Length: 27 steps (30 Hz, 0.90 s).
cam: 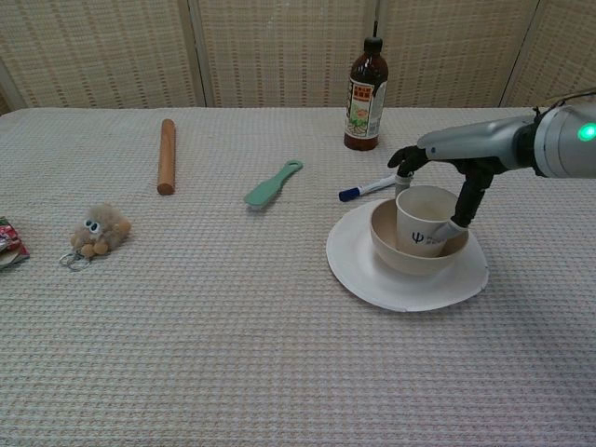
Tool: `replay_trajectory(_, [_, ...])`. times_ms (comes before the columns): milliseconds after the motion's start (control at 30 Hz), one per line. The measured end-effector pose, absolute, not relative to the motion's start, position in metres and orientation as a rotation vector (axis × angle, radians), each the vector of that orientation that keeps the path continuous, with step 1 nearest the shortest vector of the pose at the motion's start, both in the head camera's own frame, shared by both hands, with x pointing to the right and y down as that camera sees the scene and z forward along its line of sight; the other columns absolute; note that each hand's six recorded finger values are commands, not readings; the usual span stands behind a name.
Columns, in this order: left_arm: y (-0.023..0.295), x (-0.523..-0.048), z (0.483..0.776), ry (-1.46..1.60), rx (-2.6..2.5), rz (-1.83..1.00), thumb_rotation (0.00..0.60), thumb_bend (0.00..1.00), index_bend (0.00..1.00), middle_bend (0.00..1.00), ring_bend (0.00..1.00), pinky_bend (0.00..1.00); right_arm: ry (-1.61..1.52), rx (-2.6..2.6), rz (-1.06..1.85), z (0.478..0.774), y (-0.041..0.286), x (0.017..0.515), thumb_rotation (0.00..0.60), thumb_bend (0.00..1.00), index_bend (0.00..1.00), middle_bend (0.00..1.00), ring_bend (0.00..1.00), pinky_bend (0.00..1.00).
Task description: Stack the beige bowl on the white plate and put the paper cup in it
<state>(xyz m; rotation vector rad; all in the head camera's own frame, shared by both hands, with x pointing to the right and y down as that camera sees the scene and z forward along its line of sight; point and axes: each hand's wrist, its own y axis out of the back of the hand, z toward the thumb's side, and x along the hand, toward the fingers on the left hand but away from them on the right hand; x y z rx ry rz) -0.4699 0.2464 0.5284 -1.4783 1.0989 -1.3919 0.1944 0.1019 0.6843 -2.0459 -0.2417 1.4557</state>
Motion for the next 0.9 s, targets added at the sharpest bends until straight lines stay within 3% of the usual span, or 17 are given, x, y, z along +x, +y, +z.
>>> replay_trajectory(67, [0.246,-0.47,0.528,1.101,-1.479,-1.392,0.6,0.26,0.16,0.16,0.08,0.45,-0.233,-2.053,1.459,0.685,0.102,0.194,0.6,0.22,0.04,0.0,0.0,0.0])
replay_trajectory(133, [0.246,-0.47,0.528,1.101,-1.48,-1.392,0.6,0.26,0.16,0.16,0.08,0.45,-0.229,-2.062,1.46,0.684,0.102,0.194,0.6,0.2,0.0,0.0,0.0,0.0])
replay_trajectory(367, [0.247,-0.469,0.53,1.086,-1.486,-1.393,0.6,0.26,0.15,0.16,0.08,0.45,-0.225,-2.08,1.444,0.67,0.097,0.196,0.6,0.18,0.0,0.0,0.0,0.0])
replay_trajectory(567, [0.247,-0.468,0.531,1.079,-1.479,-1.396,0.6,0.26,0.15,0.16,0.08,0.45,-0.266,-2.077,1.402,0.636,0.089,0.203,0.6,0.17,0.0,0.0,0.0,0.0])
replay_trajectory(900, [0.249,-0.459,0.535,1.039,-1.494,-1.38,0.6,0.26,0.15,0.16,0.09,0.45,-0.53,-1.862,1.286,0.577,0.09,0.27,0.6,0.14,0.0,0.0,0.0,0.0])
